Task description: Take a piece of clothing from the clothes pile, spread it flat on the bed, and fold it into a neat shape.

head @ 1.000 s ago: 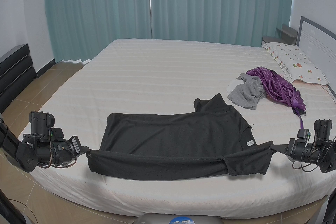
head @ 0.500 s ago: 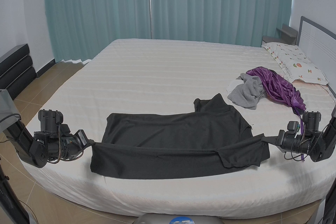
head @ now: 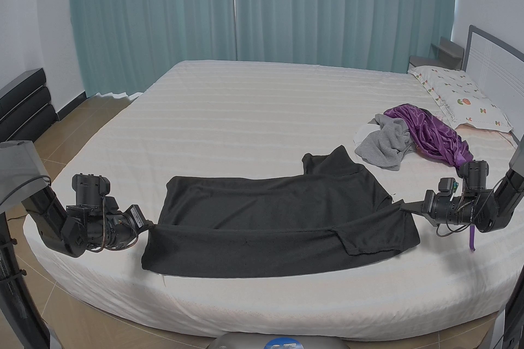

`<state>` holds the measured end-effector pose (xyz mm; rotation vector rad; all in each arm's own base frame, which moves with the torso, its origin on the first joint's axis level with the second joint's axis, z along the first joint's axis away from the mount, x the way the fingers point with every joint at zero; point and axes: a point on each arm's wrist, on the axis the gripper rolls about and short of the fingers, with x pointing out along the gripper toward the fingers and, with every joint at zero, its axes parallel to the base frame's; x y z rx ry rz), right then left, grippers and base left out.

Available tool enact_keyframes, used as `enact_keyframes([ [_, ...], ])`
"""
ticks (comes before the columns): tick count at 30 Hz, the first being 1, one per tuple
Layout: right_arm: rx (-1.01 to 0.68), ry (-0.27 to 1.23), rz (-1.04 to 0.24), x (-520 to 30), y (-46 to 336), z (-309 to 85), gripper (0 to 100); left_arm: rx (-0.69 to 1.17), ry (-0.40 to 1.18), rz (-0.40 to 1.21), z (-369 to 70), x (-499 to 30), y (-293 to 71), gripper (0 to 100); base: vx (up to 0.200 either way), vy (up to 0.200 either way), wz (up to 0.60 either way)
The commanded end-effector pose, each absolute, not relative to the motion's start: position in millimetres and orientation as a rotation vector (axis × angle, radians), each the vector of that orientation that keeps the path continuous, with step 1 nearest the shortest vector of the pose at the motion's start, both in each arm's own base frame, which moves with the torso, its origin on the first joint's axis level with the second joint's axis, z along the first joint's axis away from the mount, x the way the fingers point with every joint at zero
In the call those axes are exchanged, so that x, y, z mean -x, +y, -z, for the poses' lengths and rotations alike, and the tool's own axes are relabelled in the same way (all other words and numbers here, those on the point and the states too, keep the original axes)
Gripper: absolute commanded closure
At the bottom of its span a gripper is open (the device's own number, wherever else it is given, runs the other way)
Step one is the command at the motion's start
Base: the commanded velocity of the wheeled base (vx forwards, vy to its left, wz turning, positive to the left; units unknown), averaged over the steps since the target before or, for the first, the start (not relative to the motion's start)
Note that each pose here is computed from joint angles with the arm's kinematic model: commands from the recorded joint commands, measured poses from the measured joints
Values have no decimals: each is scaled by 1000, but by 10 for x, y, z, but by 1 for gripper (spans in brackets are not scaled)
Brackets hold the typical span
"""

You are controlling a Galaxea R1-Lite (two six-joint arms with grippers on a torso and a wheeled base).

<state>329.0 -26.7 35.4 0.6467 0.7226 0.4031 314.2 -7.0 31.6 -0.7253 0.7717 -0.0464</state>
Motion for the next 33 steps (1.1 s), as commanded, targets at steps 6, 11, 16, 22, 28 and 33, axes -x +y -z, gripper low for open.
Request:
enact_keyframes([
  [6, -651, 766, -399, -3443, -221, -207, 100, 728, 805, 34, -130, -3275, -71, 100, 0, 0, 0],
  [11, -624, 784, -354, -3616, -146, -19, 100, 723, 808, 20, -49, -3356, -73, 100, 0, 0, 0],
  [16, -615, 793, -353, -3684, -97, 57, 100, 719, 818, 9, 16, -3392, -71, 100, 0, 0, 0],
  [22, -606, 807, -334, -3718, -64, 148, 100, 721, 818, 8, 56, -3443, -72, 100, 0, 0, 0],
  [28, -606, 804, -338, -3714, -63, 158, 0, 721, 810, 9, 48, -3471, -71, 0, 0, 0, 0],
  [33, -617, 791, -340, -3639, -64, 39, 0, 722, 806, 7, 30, -3467, -61, 0, 0, 0, 0],
])
